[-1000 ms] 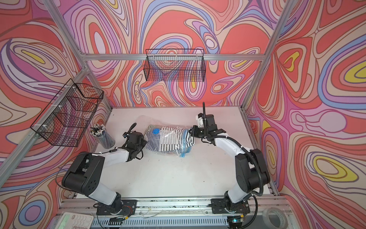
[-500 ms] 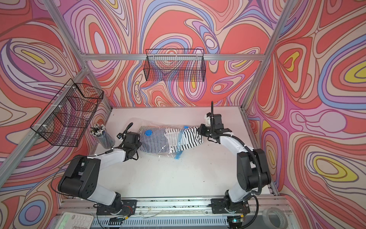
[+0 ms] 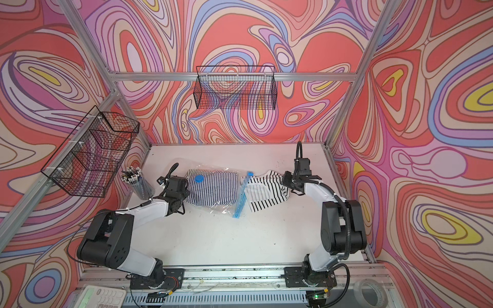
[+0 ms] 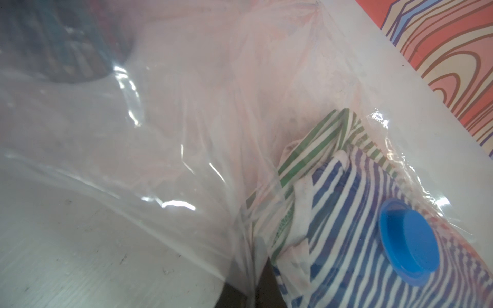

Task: Take the tank top out of the vacuum bag
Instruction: Take out the tank top from the vacuum bag.

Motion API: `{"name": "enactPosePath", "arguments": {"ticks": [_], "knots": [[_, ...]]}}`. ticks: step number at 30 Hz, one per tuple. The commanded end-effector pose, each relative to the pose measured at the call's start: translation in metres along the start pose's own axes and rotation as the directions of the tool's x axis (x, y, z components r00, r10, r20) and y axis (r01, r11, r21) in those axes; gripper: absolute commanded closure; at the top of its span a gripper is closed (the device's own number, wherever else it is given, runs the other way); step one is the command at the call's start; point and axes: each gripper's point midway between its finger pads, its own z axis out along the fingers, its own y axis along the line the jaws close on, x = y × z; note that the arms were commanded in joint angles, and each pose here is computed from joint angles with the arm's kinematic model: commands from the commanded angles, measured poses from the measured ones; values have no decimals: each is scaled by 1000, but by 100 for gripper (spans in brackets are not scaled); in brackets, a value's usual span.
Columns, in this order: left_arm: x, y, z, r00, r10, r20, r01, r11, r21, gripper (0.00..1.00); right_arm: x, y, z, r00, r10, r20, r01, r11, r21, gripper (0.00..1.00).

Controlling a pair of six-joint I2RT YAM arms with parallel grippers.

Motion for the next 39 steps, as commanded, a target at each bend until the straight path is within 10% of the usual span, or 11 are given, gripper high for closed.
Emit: {"name": "enactPosePath", "arguments": {"ticks": [1,16,18,24,32,39], "knots": [[-22,-3,-7,998,14,56,-13,1000,-15,100,12,-31,5,1000,13,-28,-10,995,100,100],[-32,-32,-24,992,125,13,-126,989,75,100,43,-62,-3,991,98,-91,-80,980,182,100],[-35,-38,-29,988,151,9,-151,984,93,99,46,-62,-5,990,100,-97,-81,980,184,87],[-39,-52,-44,974,224,-3,-222,966,132,59,29,-62,-15,995,78,-67,-62,977,204,37],[-35,-60,-64,960,280,-6,-276,950,147,9,-3,-53,-13,997,61,-36,-53,979,199,29],[-4,-105,-103,937,349,-32,-316,881,351,8,-25,-38,-4,997,71,19,-73,989,127,29]]}}
